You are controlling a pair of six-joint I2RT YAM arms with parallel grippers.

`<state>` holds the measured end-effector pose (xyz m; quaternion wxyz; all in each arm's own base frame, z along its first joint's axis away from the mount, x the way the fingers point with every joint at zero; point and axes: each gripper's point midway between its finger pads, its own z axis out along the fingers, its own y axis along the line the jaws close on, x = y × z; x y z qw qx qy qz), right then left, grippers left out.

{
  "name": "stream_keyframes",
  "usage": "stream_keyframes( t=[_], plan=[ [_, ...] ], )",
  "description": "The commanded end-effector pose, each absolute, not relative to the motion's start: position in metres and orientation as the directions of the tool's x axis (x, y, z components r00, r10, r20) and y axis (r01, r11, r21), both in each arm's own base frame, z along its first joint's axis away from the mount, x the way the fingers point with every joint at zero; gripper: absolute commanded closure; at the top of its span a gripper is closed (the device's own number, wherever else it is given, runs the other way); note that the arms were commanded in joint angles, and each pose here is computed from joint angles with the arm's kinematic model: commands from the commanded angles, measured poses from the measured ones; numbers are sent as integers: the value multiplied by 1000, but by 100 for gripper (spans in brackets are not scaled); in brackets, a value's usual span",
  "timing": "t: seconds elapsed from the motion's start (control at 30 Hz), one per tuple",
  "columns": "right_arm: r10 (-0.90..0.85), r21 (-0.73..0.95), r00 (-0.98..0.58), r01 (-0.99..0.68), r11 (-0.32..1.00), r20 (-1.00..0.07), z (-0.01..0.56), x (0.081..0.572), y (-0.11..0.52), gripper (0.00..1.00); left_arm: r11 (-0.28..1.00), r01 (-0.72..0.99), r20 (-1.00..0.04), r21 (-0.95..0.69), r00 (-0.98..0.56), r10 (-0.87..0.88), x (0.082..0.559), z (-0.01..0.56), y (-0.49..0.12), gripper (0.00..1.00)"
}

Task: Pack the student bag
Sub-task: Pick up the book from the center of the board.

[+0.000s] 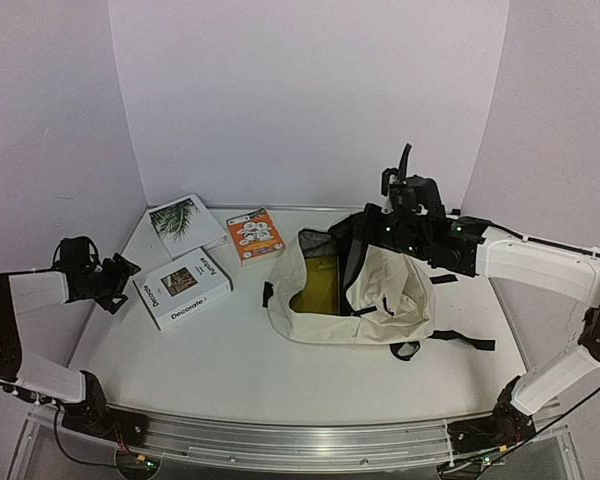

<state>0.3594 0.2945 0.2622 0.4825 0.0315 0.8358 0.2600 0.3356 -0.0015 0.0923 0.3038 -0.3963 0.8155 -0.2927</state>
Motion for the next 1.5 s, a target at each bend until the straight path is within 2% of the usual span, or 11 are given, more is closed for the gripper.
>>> stream_keyframes(
  t=[0.0,0.17,0.23,0.37,0.73,0.9,1.17,1.4,1.43,1.47],
  plan=[
    [388,525,-443,-245,815,-809,307,361,295,100,459,-403,-230,-792,-499,-835,353,91,-4,18],
    [391,527,-443,-238,816,-806,305,360,294,100,437,-397,-186,-807,-532,-826,359,78,-10,33],
    [393,528,-446,-233,817,-804,304,360,293,100,424,-405,-161,-810,-543,-824,360,70,-12,43],
    [394,530,-448,-229,817,-802,303,359,292,100,424,-414,-160,-805,-537,-828,360,62,-10,54],
    [385,522,-458,-220,824,-801,296,362,294,100,440,-449,-151,-778,-546,-824,356,41,-8,75],
    [381,509,-467,-183,841,-798,280,363,289,100,473,-421,-190,-774,-558,-808,355,49,-8,90],
    [371,476,-499,-98,874,-783,235,361,277,100,549,-263,-306,-793,-608,-733,349,83,-20,99],
    [360,430,-535,-7,903,-764,190,369,259,100,541,-60,-389,-839,-630,-672,343,132,-39,100],
    [361,428,-540,0,904,-761,186,369,257,99,539,-50,-393,-841,-628,-671,342,136,-40,100],
    [369,435,-551,12,901,-749,180,368,254,92,540,-20,-413,-842,-620,-667,341,149,-42,100]
  ],
)
